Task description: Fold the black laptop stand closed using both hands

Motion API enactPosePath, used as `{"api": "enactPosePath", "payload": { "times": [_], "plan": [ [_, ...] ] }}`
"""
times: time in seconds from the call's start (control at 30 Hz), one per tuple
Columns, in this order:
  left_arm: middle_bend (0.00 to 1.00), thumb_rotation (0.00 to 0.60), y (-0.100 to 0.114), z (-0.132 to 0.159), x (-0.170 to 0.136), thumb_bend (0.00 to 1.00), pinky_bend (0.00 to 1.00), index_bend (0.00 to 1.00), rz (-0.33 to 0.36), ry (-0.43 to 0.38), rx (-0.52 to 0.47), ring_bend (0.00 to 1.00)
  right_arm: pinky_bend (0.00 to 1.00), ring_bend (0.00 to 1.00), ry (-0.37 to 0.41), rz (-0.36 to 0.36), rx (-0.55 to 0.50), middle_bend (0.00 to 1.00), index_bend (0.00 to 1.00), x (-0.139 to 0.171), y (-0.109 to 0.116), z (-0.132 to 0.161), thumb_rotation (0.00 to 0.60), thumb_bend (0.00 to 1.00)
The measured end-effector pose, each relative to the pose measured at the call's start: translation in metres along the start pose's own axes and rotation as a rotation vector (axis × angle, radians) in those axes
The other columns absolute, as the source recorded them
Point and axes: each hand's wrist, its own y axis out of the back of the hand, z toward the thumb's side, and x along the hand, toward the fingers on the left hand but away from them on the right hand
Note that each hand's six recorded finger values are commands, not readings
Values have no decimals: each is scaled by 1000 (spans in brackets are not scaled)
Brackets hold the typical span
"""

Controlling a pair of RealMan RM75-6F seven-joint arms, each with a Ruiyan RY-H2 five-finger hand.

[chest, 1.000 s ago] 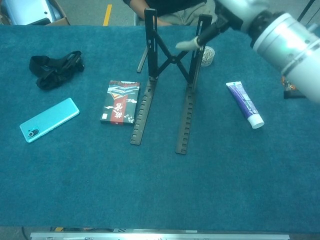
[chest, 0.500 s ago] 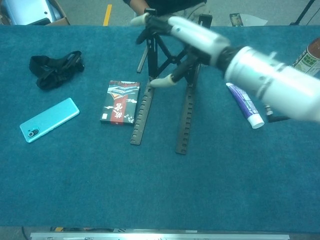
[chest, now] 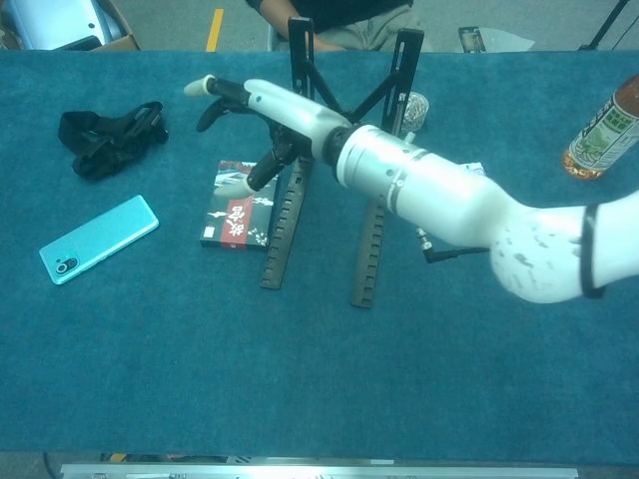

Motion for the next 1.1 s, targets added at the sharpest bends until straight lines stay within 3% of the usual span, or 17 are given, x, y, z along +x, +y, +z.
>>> {"api": "enactPosePath", "payload": {
  "times": [0.73, 1.1],
  "plan": [
    [4, 600, 1, -2, 1, 257, 12, 36, 9, 0, -3, 0, 31, 49, -168, -29, -17, 260, 102, -20, 1, -69, 600, 128],
    [3, 600, 0, -2, 2, 257, 12, 36, 12, -2, -6, 0, 31, 49, -194, -58, -15, 260, 102, -16, 14, -79, 600, 128]
  ]
}}
